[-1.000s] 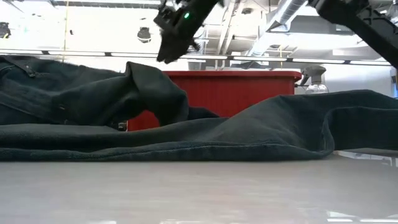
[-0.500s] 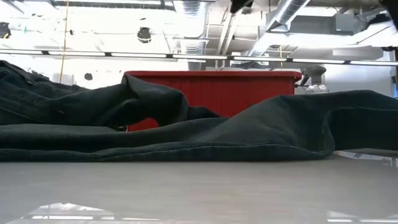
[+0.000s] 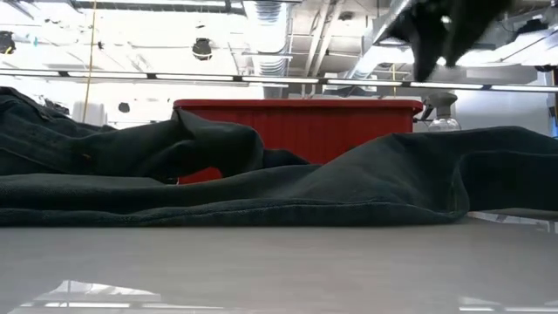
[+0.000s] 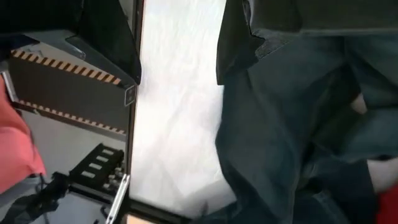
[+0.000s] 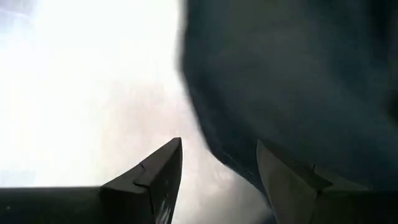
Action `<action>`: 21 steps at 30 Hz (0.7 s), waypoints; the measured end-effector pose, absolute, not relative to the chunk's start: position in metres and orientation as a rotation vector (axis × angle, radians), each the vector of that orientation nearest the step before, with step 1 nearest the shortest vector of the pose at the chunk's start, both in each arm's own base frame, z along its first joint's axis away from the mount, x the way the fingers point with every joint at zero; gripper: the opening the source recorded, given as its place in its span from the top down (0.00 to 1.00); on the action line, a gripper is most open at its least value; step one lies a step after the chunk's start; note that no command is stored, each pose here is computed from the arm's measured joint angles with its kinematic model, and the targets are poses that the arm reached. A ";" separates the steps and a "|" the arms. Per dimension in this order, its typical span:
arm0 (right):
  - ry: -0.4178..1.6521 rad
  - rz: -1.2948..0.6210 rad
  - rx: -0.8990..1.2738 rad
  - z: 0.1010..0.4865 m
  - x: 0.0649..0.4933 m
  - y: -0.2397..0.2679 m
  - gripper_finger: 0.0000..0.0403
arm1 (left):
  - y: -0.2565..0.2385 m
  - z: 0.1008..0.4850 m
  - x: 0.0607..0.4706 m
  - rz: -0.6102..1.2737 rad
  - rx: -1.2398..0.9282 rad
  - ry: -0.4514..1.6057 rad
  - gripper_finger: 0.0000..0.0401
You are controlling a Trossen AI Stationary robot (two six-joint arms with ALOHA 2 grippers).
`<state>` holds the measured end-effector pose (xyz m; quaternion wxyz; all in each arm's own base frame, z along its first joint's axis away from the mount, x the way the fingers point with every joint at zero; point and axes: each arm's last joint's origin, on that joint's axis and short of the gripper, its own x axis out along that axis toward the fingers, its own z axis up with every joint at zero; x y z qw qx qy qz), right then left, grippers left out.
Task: Fold Laundry from Bin
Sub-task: Fold the black pants
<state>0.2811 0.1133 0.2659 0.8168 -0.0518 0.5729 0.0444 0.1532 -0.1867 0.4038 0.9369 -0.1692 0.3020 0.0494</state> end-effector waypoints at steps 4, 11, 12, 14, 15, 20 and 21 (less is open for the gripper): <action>1.203 0.120 -0.115 0.233 0.290 0.125 0.43 | -0.176 0.409 0.155 0.100 -0.363 0.614 0.51; 1.235 0.180 -0.124 0.194 0.312 0.136 0.43 | -0.166 0.412 0.159 0.100 -0.384 0.635 0.51; 1.235 0.189 -0.119 0.189 0.315 0.137 0.43 | -0.166 0.412 0.160 0.099 -0.386 0.638 0.51; 1.237 0.202 -0.135 0.182 0.318 0.140 0.43 | -0.166 0.412 0.160 0.095 -0.373 0.639 0.51; 1.244 0.203 -0.143 0.178 0.319 0.141 0.43 | -0.166 0.412 0.160 0.094 -0.368 0.639 0.51; 1.287 0.140 -0.170 0.158 0.325 0.138 0.43 | -0.164 0.411 0.159 0.113 -0.344 0.636 0.51; 1.297 0.111 -0.177 0.153 0.326 0.137 0.44 | -0.164 0.410 0.159 0.116 -0.340 0.640 0.51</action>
